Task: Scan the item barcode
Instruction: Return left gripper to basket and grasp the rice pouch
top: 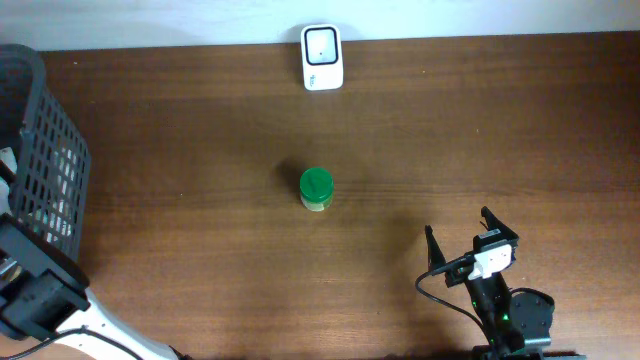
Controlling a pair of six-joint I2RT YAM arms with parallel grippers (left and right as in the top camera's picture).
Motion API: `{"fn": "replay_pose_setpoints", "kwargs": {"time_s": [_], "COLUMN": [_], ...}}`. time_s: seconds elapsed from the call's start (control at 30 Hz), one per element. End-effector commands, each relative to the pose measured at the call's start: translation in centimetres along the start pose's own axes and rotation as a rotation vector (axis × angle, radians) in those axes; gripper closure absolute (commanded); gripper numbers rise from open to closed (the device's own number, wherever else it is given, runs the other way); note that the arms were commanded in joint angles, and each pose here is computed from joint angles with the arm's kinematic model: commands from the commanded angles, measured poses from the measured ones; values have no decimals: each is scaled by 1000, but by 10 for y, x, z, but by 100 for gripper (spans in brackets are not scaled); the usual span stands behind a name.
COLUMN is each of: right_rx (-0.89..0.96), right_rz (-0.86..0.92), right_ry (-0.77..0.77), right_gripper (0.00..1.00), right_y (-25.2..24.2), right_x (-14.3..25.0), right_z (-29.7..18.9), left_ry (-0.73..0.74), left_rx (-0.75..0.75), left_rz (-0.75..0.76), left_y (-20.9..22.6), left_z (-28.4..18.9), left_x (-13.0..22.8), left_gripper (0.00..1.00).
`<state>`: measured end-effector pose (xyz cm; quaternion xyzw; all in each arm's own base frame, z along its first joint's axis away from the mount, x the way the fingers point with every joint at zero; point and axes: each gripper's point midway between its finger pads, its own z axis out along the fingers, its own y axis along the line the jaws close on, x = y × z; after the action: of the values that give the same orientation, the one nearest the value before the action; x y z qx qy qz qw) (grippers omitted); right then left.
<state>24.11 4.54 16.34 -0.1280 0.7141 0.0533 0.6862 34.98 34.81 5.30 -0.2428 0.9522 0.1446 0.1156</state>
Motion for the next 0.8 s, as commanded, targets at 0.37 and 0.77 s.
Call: {"fn": "replay_pose_setpoints", "kwargs": {"time_s": [0.37, 0.77], "right_rx": [-4, -4], "right_rz": [-2, -2], "right_ry": [4, 4], "right_gripper": [2, 2], "right_y": [1, 1], "right_x": [2, 2], "right_z": [0, 0], "left_ry": [33, 12], "left_rx": [-34, -41], "left_rz": [-71, -82], "left_y": [32, 36], "left_z": [23, 13], "left_x": [33, 30], "left_gripper": [51, 100]}}
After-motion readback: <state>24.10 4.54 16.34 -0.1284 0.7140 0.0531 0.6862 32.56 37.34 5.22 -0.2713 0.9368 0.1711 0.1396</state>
